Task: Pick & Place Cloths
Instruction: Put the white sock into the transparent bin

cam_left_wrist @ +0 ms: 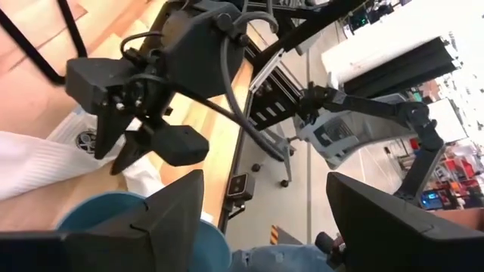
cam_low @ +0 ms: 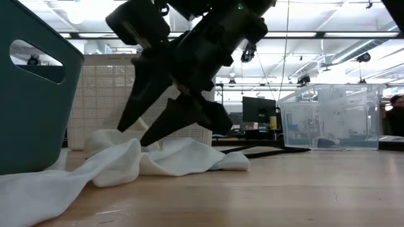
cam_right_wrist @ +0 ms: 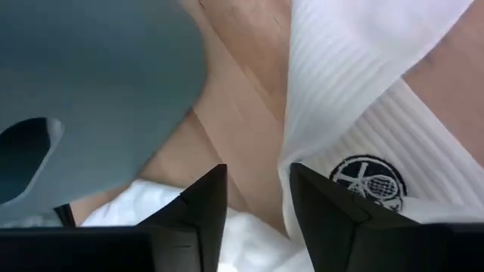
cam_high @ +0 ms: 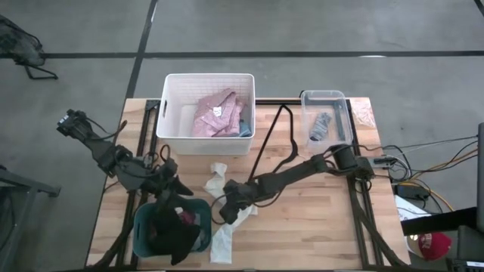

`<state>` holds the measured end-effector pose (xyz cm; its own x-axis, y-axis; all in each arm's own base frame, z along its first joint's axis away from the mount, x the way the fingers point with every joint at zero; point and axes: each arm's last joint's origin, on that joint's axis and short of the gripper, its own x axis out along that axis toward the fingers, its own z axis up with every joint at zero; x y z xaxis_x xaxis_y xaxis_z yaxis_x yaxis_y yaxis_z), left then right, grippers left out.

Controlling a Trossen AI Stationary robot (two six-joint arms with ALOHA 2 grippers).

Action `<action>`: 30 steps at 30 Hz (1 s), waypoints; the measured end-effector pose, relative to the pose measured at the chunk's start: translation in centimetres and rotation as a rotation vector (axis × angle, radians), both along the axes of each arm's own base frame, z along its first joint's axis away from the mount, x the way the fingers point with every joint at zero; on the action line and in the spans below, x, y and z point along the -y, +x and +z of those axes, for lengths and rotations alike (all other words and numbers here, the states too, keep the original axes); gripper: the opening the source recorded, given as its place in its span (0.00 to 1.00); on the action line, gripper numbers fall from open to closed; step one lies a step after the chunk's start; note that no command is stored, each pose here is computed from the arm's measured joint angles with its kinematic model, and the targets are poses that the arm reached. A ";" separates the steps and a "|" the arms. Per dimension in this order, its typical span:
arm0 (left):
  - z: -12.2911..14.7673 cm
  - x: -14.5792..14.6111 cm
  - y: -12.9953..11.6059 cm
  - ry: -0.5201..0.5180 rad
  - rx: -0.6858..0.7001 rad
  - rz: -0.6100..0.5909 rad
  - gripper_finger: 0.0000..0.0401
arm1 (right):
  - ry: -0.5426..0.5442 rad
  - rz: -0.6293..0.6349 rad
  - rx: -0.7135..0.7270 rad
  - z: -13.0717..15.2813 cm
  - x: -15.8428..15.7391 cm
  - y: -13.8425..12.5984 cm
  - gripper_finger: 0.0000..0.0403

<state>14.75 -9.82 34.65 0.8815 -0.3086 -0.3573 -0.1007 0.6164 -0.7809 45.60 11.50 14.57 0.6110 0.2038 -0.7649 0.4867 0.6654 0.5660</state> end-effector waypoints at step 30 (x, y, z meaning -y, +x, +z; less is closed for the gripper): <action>-0.4 0.4 0.8 0.061 0.008 0.021 0.71 | 0.007 -0.081 -0.151 -1.5 1.3 1.0 0.25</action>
<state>15.54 -10.20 34.24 0.8904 -0.2682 -0.3678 -0.1076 0.6610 -0.7426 46.61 10.23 13.12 0.5039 0.1644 -0.8480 0.6184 0.6167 0.4870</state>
